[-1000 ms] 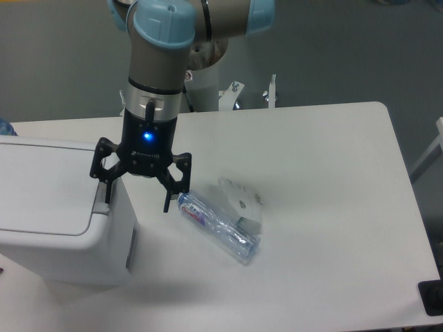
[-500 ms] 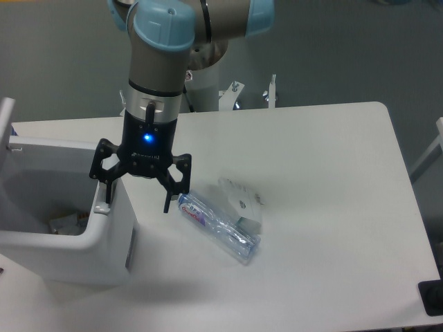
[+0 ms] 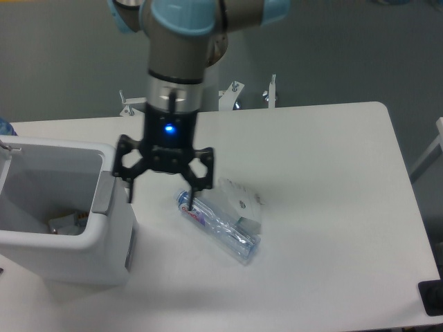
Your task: Open the trash can
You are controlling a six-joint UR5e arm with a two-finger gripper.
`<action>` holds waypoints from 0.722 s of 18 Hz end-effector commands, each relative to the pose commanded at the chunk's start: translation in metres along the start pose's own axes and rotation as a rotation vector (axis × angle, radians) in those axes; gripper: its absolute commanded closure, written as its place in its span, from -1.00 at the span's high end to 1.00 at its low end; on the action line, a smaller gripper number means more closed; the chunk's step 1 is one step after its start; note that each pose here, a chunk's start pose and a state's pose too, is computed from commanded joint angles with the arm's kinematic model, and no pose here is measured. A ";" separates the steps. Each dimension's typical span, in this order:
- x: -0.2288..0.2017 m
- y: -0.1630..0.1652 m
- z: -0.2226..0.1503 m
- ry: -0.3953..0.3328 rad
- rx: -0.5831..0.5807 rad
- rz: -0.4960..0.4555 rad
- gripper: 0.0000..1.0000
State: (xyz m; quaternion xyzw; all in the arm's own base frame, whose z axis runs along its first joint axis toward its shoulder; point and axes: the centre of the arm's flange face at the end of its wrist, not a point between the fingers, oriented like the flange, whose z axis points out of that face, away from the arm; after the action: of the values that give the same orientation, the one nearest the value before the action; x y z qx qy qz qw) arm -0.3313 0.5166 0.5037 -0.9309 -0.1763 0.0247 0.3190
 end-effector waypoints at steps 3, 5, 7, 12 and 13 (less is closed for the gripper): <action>-0.077 0.025 0.003 -0.067 -0.040 0.055 1.00; -0.107 0.038 0.015 -0.106 -0.090 0.084 1.00; -0.148 0.059 0.036 -0.129 -0.160 0.099 1.00; -0.201 0.105 0.059 -0.151 -0.294 0.205 1.00; -0.209 0.110 0.061 -0.150 -0.313 0.248 1.00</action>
State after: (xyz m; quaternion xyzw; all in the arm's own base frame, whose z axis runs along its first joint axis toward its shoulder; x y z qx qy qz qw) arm -0.5019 0.3996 0.3753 -0.9791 -0.0852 0.1056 0.1512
